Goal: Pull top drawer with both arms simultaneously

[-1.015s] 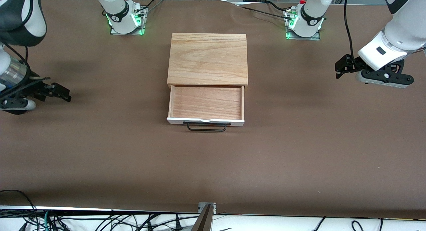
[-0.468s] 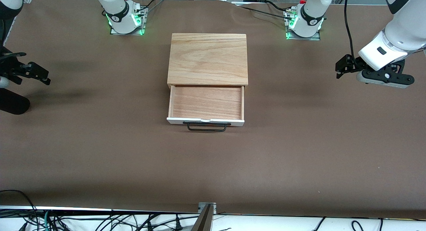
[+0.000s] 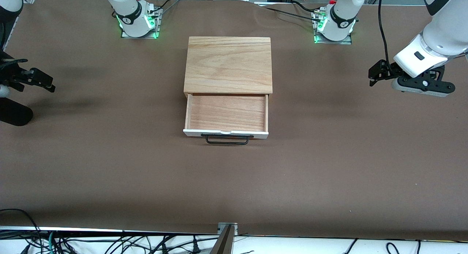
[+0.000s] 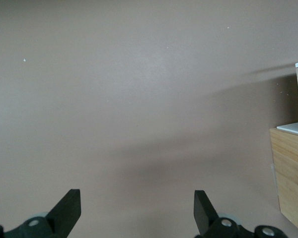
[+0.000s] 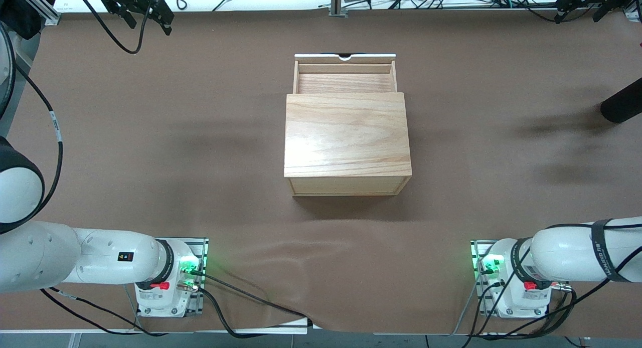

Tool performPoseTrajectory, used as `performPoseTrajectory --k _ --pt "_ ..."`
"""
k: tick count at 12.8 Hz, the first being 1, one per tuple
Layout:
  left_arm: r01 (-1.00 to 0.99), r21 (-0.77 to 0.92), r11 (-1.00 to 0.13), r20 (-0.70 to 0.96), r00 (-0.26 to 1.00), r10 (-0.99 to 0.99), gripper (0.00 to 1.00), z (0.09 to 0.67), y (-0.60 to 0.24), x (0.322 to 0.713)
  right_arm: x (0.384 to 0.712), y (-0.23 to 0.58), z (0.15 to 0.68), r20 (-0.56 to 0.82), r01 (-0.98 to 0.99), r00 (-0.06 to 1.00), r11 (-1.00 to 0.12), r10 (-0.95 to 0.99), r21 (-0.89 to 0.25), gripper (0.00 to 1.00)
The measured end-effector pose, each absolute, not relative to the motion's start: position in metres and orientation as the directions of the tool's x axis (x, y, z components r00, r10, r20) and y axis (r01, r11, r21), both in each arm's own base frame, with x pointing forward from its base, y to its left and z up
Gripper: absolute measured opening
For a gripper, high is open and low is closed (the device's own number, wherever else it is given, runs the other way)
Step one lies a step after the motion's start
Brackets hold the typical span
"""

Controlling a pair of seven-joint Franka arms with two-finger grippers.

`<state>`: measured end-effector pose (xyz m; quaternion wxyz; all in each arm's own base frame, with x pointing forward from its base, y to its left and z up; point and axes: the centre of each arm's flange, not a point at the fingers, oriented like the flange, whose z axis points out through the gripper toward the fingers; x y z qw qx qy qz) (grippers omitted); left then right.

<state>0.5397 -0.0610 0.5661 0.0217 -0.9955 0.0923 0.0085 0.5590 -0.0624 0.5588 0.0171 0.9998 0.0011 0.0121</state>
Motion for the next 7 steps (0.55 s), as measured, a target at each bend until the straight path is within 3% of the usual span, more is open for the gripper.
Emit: performPoseTrajectory --k 7 --pt "-0.184 -0.041 -0.982 -0.027 0.983 -0.183 1.00 0.5656 -0.0608 0.5391 0.5656 -0.0539 0.5576 0.024 0.002 1.000 -1.000 0.002 -0.005 1.00"
